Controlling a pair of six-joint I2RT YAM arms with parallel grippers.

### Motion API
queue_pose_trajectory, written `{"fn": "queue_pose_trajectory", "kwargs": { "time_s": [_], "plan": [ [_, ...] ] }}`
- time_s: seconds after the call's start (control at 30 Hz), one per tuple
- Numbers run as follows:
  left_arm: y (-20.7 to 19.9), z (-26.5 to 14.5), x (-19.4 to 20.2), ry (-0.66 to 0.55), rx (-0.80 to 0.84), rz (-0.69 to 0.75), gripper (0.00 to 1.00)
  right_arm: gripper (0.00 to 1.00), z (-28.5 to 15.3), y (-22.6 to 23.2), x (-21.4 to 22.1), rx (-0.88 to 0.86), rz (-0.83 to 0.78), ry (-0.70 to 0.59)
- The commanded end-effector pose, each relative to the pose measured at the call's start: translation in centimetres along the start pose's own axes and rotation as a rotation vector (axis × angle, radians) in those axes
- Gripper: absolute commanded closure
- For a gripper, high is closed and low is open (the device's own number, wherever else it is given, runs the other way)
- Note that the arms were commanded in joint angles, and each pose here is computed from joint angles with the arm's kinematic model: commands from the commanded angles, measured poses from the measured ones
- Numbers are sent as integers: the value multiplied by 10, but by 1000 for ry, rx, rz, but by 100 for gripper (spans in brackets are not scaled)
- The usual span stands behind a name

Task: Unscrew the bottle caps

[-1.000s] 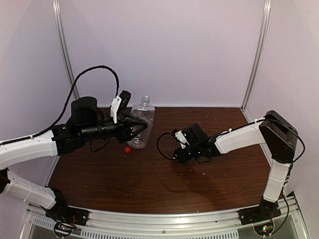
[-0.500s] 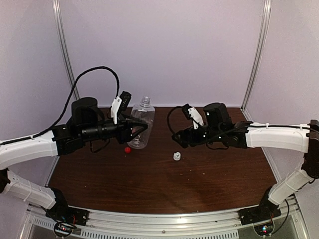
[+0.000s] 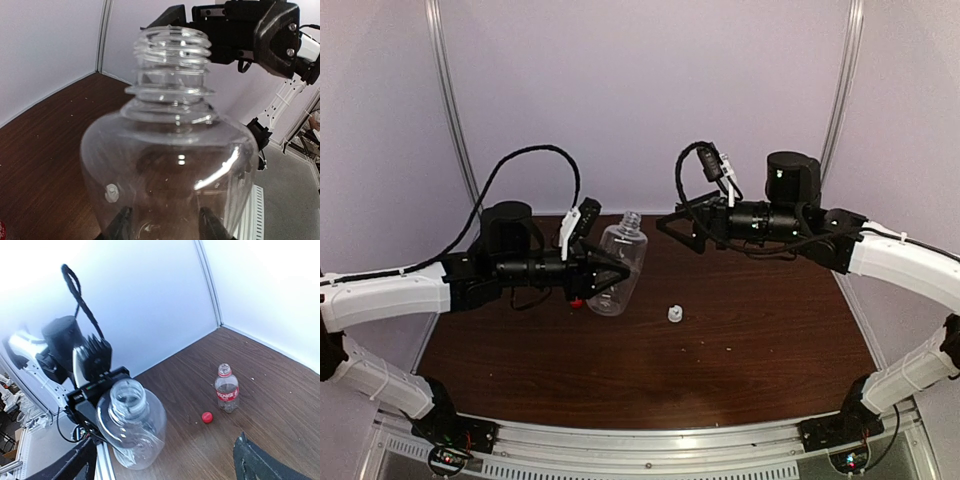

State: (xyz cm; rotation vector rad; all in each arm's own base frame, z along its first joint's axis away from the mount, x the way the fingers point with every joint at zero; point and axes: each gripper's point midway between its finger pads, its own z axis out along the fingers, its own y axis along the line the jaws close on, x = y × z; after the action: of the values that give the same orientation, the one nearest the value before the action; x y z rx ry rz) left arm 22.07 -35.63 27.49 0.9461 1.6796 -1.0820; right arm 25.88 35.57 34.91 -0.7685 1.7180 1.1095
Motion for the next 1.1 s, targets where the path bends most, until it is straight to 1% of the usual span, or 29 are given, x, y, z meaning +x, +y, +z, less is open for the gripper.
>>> {"fn": "queue_pose_trajectory", "kwargs": {
  "time_s": [0.0, 0.13, 0.23, 0.37, 0.6, 0.97, 1.07],
  "plan": [
    [-22, 3, -19, -53, 123, 46, 57, 5, 7, 27, -13, -123, 7, 3],
    [-25, 5, -16, -43, 147, 44, 56, 5, 17, 36, -13, -158, 9, 19],
    [-27, 7, -15, -37, 158, 43, 56, 8, 23, 39, -14, -168, 12, 26],
    [-27, 8, -13, -31, 164, 43, 56, 19, 30, 42, -12, -177, 14, 40],
    [-27, 9, -11, -23, 163, 44, 56, 36, 38, 46, -4, -189, 16, 77],
    [-27, 10, -11, -22, 160, 41, 55, 51, 45, 43, 7, -180, 22, 109],
    [-26, 10, -10, -18, 155, 38, 54, 64, 45, 43, 7, -183, 20, 113]
  ]
}}
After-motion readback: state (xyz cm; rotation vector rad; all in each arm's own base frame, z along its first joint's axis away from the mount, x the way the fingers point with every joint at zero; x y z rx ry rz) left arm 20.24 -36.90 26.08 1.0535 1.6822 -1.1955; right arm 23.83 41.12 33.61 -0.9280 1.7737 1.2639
